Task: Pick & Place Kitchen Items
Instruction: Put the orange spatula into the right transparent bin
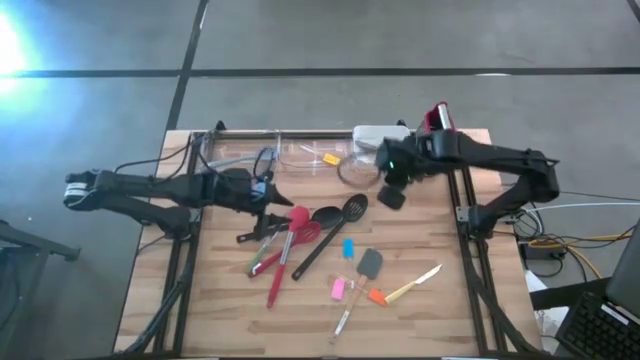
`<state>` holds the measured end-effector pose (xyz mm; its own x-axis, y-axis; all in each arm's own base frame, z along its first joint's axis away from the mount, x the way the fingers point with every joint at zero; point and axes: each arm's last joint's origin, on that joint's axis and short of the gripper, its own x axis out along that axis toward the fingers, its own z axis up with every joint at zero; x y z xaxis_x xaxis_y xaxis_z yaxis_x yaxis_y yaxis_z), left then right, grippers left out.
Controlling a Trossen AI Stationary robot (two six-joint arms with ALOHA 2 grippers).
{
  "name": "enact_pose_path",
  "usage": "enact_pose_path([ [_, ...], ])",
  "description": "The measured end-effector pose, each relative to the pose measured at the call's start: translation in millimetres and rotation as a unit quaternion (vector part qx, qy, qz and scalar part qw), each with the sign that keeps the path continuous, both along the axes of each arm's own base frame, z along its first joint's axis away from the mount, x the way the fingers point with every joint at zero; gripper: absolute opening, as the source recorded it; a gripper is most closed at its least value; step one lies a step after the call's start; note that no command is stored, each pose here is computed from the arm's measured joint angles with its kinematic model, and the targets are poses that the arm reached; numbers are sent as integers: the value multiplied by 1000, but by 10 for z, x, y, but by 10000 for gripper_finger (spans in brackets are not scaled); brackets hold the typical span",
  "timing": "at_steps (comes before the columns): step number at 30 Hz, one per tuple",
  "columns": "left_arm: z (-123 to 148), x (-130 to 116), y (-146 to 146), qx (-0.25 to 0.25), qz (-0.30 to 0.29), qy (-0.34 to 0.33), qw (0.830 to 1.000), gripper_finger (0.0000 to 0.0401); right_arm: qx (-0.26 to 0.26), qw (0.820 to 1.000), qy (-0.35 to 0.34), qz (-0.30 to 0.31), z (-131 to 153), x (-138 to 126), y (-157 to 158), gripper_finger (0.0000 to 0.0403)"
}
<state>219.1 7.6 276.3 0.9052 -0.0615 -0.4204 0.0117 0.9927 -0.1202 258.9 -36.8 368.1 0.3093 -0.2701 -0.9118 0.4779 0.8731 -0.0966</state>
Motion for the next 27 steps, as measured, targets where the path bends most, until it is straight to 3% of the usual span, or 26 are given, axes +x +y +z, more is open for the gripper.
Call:
enact_pose_path([
  [5,-75,-29,-188,14,19,41,999,229,2,999,-25,36,56,-39,475,37],
  [17,-105,-81,-648,53,1,38,998,229,7,995,-45,89,-115,19,1384,31],
  [27,-177,-100,-706,40,-1,52,998,229,4,992,-17,124,-721,334,2129,31],
])
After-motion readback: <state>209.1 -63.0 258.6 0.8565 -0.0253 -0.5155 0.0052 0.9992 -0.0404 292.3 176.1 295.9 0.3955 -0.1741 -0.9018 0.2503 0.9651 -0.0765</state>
